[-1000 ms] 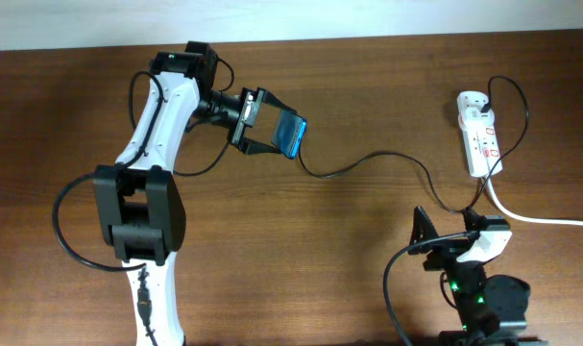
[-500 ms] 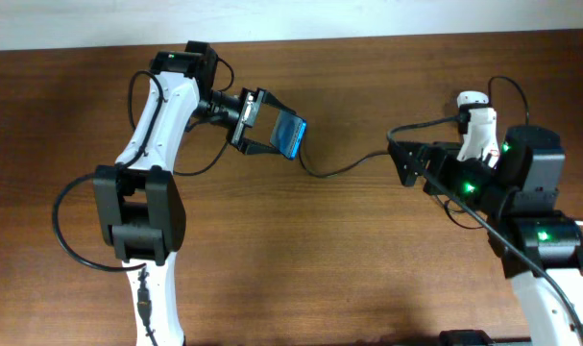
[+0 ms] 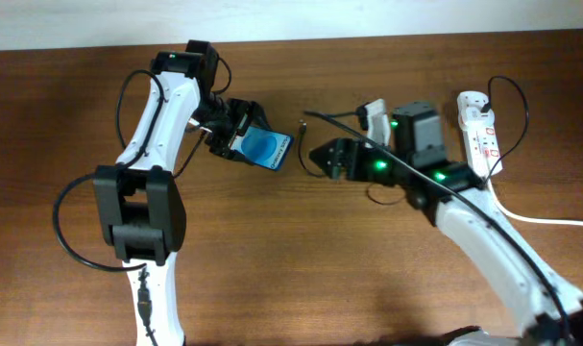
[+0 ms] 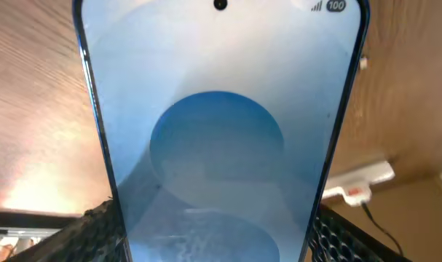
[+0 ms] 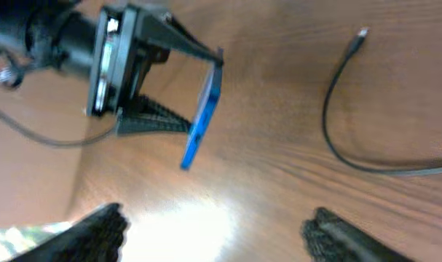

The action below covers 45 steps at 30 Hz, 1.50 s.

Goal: Plug charger to phone and switch on socket
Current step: 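Move the right gripper to the phone and grasp its edge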

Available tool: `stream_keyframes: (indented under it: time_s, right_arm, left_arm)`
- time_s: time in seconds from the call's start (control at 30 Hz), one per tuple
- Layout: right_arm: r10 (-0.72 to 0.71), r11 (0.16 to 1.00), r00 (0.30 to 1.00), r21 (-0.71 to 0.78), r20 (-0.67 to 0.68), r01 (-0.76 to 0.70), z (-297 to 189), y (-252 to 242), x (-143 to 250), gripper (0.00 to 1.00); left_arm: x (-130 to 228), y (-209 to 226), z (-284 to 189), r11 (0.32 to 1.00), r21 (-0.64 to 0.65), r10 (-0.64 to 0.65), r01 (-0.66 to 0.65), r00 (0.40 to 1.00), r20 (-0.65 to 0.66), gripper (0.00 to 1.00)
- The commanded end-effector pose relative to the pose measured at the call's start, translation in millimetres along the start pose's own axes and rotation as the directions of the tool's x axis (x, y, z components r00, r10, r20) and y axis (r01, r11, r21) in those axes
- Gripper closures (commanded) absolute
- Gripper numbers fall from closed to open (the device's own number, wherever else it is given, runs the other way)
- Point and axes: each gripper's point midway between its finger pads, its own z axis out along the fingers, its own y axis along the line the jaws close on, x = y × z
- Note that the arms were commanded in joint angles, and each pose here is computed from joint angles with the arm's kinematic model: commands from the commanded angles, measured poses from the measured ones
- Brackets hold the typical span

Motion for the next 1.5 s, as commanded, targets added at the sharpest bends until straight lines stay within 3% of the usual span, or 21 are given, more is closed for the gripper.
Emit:
stream_keyframes:
  time_s: [0.0, 0.2, 0.23, 0.57, 0.87, 1.47]
  right_arm:
    - [0.070, 0.997, 0.997, -0.016, -0.018, -0.070, 29, 9, 3, 0.25]
    - [0.155, 0.987, 0.988, 0.052, -0.012, -0.154, 65, 0, 14, 0.37]
    - [0.194, 0.978, 0.981, 0.076, 0.015, -0.194, 67, -1, 13, 0.46]
    - [0.210, 0.972, 0.975, 0.095, 0.078, -0.217, 76, 8, 12, 0.48]
    - [0.244, 0.964, 0.967, 0.091, 0.071, -0.250, 86, 6, 16, 0.49]
    - [0.263, 0.957, 0.963, 0.109, 0.059, -0.268, 94, -2, 21, 0.68]
  left_arm:
    - [-3, 0, 0, 0.999, -0.029, -0.021, 0.024, 0.997, 0.074, 1.00]
    - [5, -1, 6, 0.999, -0.039, -0.013, 0.016, 0.998, 0.069, 1.00]
    - [6, -1, 6, 0.999, -0.041, -0.013, 0.016, 0.998, 0.067, 1.00]
    - [18, 6, 8, 0.997, -0.069, -0.029, 0.030, 0.999, 0.019, 1.00]
    - [36, -1, 21, 0.996, -0.076, 0.050, -0.049, 0.999, 0.011, 1.00]
    - [46, -2, 28, 0.993, -0.086, 0.076, -0.075, 0.997, 0.004, 1.00]
